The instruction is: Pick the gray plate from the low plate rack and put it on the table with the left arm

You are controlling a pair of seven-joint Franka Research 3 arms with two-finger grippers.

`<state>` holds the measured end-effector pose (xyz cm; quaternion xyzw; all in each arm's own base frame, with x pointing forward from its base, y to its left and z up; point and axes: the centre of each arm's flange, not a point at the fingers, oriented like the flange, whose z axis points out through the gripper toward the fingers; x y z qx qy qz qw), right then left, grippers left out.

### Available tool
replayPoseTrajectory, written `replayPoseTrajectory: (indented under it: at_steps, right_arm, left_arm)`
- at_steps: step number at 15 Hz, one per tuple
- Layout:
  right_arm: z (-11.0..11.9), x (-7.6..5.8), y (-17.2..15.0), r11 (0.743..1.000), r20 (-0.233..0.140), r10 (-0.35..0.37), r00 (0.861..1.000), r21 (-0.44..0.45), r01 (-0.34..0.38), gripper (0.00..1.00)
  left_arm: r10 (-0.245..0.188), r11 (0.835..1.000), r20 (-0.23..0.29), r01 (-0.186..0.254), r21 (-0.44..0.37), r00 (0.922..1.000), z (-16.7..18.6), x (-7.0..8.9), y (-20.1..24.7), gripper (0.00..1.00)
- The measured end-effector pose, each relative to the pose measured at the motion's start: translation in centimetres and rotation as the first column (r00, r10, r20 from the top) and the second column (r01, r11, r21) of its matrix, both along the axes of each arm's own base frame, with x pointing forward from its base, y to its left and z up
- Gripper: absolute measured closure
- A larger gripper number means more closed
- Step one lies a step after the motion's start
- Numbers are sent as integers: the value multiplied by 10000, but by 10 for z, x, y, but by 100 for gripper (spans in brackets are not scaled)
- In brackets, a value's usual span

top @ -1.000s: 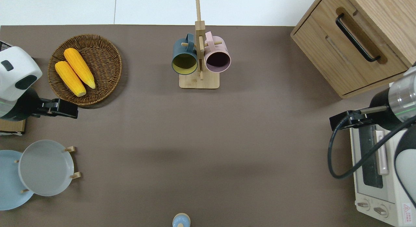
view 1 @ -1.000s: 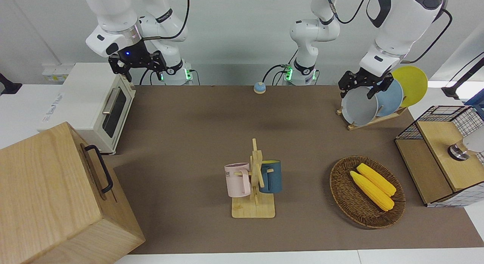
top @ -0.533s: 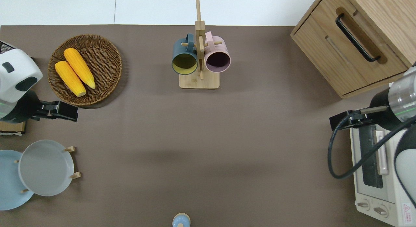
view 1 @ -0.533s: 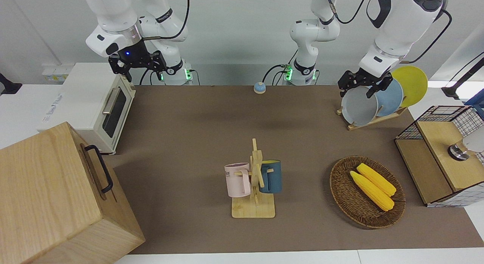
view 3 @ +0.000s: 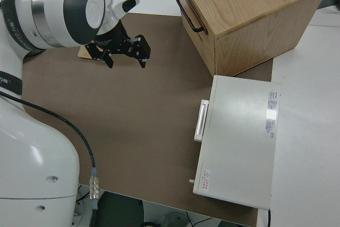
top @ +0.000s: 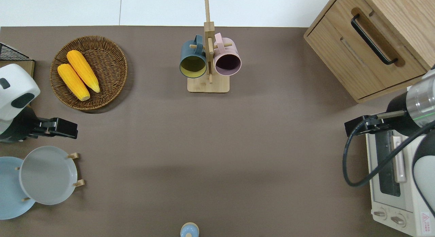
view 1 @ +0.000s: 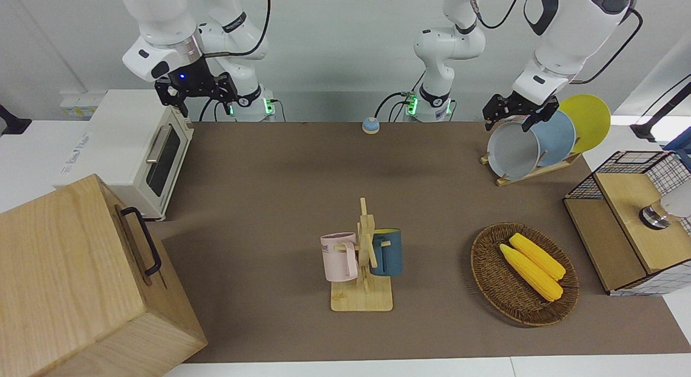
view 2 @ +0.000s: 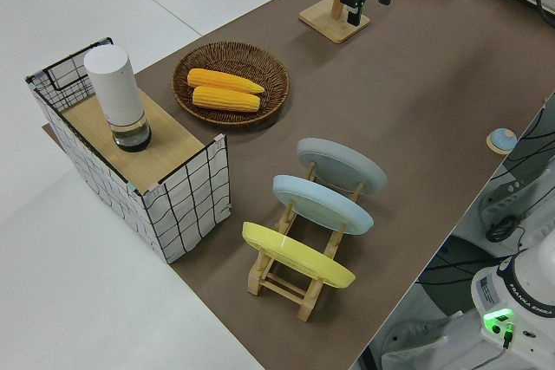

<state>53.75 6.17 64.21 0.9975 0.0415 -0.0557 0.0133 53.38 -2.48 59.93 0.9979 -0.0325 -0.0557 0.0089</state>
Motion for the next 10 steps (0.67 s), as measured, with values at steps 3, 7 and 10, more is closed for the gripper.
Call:
replayPoseTrajectory:
  at_steps: [3, 7, 10]
  right_arm:
    - [0, 0, 0, 10000, 0, 0, 10000, 0, 0, 1]
    - [0, 0, 0, 10000, 0, 0, 10000, 0, 0, 1]
    - [0, 0, 0, 10000, 0, 0, 10000, 0, 0, 1]
  left_arm:
    - [9, 10000, 108, -10, 20, 9999, -7, -21, 0, 0]
    - [45, 10000, 353, -46, 33, 9994, -18, -40, 2, 0]
    - [77, 9993, 422, -92, 366, 9991, -24, -46, 10, 0]
